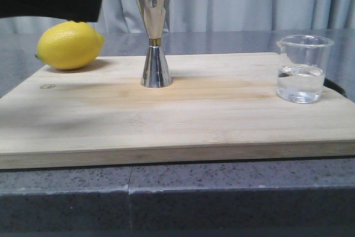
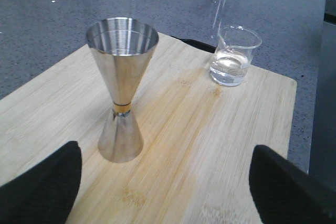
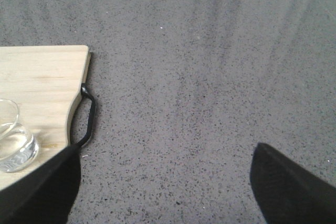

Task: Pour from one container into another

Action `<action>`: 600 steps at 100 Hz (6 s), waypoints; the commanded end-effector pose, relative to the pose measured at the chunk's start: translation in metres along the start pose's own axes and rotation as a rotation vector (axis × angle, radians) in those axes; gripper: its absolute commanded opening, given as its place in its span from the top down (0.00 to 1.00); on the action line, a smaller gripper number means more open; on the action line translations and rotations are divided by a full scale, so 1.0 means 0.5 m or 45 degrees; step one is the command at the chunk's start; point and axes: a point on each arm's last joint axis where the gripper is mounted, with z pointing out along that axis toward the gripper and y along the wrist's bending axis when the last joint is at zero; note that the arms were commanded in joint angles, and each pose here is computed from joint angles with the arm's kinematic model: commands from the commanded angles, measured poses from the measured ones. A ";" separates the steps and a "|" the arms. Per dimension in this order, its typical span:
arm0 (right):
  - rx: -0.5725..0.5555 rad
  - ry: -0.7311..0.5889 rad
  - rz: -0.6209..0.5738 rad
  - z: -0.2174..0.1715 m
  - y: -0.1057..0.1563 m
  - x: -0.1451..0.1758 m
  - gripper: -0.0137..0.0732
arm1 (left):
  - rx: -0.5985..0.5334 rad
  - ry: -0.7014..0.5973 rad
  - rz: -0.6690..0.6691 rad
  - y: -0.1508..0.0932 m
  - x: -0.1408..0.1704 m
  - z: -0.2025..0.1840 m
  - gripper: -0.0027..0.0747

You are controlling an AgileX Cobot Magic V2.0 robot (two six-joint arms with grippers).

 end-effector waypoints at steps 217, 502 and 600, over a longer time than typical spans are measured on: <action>-0.204 -0.113 -0.075 0.028 0.029 -0.090 0.18 | 0.436 -0.423 0.084 0.077 -0.086 0.167 0.66; -0.521 -0.350 -0.166 0.277 0.221 0.089 0.51 | 0.432 -0.420 0.084 0.077 -0.086 0.168 0.66; -0.796 0.007 -0.542 0.225 0.293 -0.299 0.51 | 0.432 -0.420 0.084 0.077 -0.086 0.168 0.66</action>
